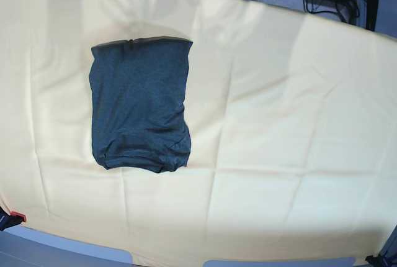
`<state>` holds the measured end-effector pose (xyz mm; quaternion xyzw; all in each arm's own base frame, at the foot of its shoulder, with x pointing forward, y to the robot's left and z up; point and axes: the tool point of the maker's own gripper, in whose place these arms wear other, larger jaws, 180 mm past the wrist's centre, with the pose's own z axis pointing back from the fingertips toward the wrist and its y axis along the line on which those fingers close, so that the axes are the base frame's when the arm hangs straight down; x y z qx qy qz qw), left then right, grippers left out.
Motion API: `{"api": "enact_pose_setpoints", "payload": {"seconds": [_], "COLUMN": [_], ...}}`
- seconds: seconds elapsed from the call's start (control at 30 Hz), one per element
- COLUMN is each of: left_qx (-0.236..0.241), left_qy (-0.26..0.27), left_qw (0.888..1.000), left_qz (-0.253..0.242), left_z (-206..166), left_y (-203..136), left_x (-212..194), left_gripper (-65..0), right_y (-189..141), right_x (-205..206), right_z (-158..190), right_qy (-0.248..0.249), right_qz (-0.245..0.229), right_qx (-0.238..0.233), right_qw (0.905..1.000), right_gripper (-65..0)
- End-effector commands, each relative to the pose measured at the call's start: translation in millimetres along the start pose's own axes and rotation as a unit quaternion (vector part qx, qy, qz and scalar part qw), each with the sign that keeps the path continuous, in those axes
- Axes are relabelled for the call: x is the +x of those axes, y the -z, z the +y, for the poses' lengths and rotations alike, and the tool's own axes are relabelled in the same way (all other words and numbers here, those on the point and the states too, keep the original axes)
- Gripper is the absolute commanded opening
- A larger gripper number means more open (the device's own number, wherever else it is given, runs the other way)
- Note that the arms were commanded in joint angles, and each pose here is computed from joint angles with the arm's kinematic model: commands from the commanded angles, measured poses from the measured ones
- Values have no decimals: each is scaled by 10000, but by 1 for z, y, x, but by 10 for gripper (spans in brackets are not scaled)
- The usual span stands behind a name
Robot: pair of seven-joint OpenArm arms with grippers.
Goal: Fold the T-shirt properly
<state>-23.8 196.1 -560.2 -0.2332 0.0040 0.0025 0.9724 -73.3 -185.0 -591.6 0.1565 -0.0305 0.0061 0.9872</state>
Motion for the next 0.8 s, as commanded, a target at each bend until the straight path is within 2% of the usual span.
{"api": "enact_pose_setpoints", "payload": {"seconds": [0.0, 0.1, 0.2, 0.37, 0.63, 0.77], "left_qx": [27, 148, 217, 1150, 989, 916], "left_qy": [26, 238, 670, 961, 977, 988], "left_qw": [9999, 9988, 9953, 9827, 9830, 9845], "left_qz": [-126, -412, -658, -1090, -1200, -1122], "left_z": [2, 5, 2, 5, -51, -57], "left_y": [2, 18, 36, 68, 104, 108], "left_x": [4, 18, 31, 44, 42, 41], "left_gripper": [-650, -650, -650, -650, -650, -650], "right_y": [2, 23, 39, 55, 61, 61], "right_x": [-4, 4, 20, 43, 46, 43], "right_z": [-5, -1, 6, 28, 44, 42], "right_qy": [-119, -458, -791, -1249, -1316, -1371], "right_qz": [65, 162, 147, -8, -36, 2], "right_qx": [-118, -407, -583, -603, -540, -579], "right_qw": [9998, 9980, 9951, 9903, 9898, 9889], "right_gripper": [-650, -650, -650, -650, -650, -650]}}
